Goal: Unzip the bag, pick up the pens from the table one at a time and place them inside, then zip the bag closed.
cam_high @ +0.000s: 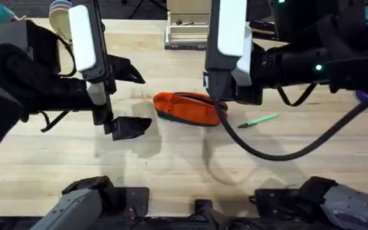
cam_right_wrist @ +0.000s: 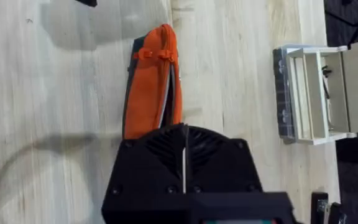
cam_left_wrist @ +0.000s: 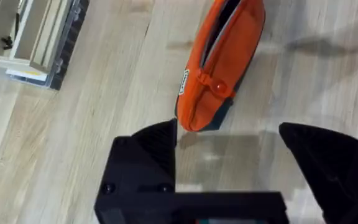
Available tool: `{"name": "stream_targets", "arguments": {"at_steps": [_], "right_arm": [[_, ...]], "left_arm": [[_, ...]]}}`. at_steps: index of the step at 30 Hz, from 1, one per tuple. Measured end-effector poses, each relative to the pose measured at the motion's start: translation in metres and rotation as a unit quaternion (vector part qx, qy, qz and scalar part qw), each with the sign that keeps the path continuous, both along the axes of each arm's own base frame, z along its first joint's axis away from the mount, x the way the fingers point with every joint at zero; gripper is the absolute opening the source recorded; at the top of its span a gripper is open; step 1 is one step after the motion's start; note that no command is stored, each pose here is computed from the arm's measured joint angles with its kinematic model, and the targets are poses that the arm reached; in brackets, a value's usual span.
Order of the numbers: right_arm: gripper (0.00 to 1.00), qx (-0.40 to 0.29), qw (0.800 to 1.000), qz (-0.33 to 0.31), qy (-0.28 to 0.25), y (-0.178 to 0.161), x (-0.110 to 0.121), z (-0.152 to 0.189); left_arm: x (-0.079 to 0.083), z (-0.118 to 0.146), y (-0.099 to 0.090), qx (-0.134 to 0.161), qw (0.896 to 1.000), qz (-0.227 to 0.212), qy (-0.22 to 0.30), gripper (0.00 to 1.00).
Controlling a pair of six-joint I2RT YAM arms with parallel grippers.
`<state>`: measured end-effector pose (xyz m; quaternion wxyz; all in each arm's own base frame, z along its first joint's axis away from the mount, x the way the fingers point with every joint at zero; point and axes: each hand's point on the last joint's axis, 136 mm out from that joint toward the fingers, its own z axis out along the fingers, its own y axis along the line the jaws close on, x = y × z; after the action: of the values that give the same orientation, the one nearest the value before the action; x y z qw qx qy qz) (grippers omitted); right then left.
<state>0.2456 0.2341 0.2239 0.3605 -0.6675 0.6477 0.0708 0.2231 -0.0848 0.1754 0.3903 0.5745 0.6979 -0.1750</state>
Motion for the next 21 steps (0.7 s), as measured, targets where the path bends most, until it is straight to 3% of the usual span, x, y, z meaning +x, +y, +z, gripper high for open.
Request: {"name": "stream_targets", "arguments": {"at_steps": [9,21], "right_arm": [[0.033,-0.003,1.0,0.004,0.013,0.001,-0.002,-0.005],[0.032,-0.061,0.994,0.004,0.091,0.01,0.009,-0.068]], "left_arm": [[0.0,0.0,0.0,0.0,1.0,0.0,0.0,0.993],[0.0,0.0,0.0,0.0,1.0,0.0,0.0,0.992]]}}
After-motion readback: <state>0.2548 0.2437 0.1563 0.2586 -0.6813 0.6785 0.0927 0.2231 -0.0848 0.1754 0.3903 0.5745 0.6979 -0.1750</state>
